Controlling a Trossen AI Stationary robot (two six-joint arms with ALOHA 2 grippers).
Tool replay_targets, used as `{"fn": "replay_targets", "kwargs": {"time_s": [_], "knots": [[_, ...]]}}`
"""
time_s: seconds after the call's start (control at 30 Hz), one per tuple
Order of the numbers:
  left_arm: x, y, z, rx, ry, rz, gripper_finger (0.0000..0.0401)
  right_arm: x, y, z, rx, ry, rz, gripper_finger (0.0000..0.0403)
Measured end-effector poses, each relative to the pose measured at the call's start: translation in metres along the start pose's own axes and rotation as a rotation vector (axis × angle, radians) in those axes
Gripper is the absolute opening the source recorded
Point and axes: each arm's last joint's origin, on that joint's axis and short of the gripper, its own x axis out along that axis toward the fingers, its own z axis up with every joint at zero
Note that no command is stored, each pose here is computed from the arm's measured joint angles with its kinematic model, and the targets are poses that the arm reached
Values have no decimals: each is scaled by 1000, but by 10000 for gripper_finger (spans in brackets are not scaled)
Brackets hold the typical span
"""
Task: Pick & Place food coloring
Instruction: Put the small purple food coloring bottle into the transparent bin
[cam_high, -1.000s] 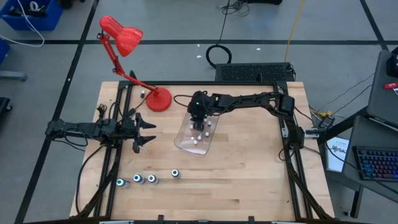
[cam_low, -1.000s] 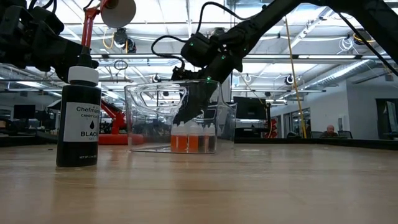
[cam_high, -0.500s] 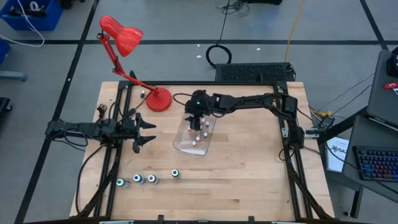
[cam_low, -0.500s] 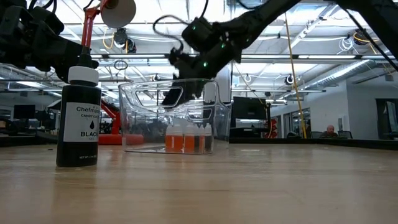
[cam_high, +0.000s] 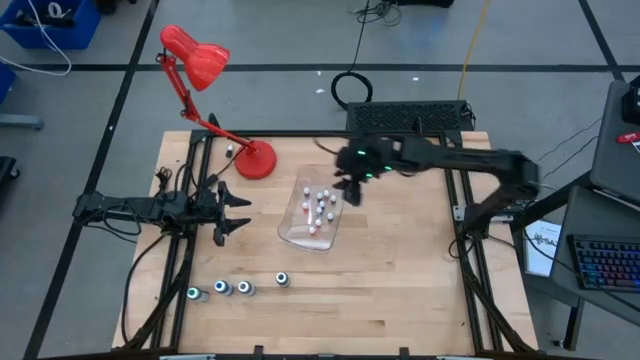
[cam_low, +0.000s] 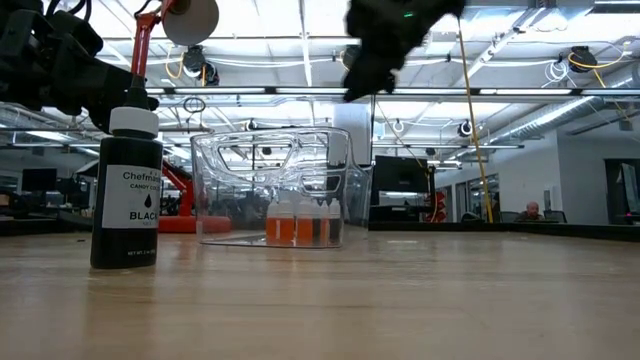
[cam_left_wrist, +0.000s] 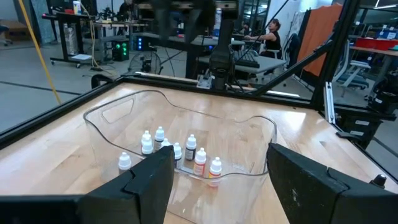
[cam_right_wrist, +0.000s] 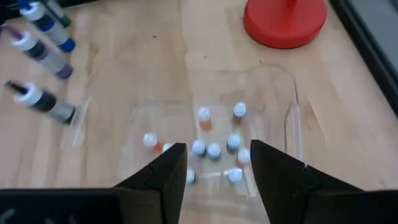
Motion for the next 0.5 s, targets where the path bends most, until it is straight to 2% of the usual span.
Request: {"fn": "replay_targets", "kwargs": {"time_s": [0.17,0.3,0.5], "knots": [[0,0,0,0,0,0,253,-37,20,-59,-94,-136,42,164],[0,0,0,0,0,0,253,-64,24,-113,-85,-305,61,163],[0,0,0,0,0,0,253,-75,19,-189,-87,-571,61,168]]}}
